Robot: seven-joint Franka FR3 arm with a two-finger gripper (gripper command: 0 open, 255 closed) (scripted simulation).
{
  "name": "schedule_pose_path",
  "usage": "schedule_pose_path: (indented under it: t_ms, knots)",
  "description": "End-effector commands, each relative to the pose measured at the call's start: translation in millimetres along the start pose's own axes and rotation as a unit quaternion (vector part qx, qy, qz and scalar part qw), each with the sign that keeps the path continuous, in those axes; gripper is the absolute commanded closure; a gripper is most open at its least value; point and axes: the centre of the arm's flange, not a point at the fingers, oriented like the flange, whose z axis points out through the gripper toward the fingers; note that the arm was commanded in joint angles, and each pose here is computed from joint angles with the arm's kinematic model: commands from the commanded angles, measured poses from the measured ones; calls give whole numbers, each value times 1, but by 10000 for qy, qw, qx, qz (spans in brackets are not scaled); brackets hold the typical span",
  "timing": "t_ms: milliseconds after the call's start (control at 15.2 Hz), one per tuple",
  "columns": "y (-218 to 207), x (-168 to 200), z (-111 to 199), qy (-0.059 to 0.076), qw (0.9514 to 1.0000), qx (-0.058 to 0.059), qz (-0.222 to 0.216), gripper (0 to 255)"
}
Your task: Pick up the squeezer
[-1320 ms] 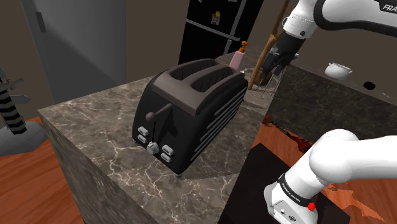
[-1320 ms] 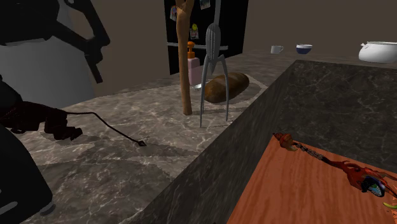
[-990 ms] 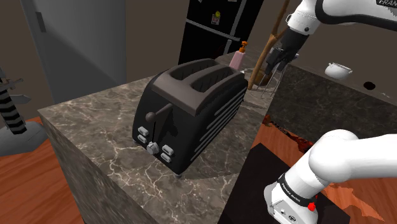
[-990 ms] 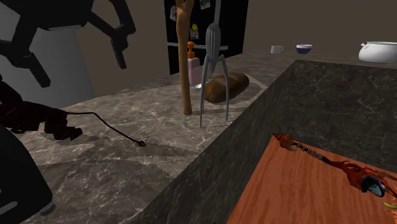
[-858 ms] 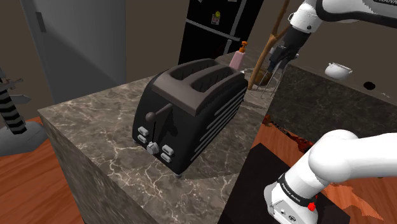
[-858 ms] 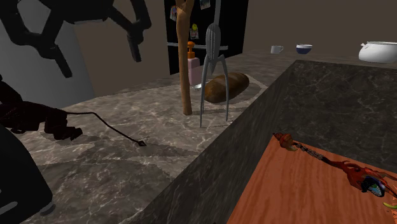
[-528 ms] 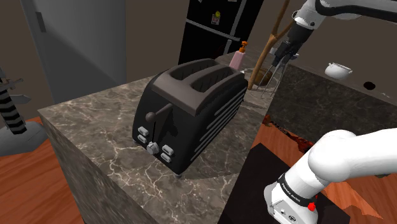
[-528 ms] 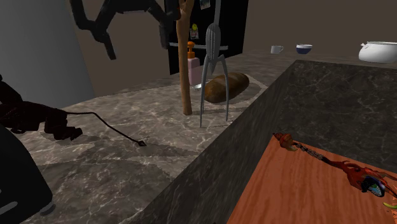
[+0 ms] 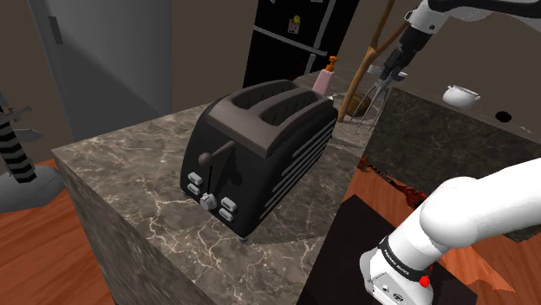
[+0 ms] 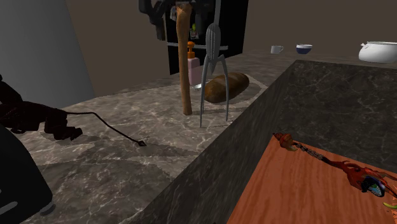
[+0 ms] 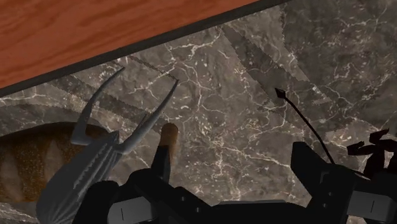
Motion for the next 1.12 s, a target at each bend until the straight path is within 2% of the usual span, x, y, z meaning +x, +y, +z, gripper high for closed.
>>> schedule_pose_path:
  t_ms: [0,594,1056]
  knots:
    - [25,8,-5,16,10000,23,-57,0]
    - [137,43,-16,93,9995,148,-255,0]
    - [134,38,20,93,9995,148,-255,0]
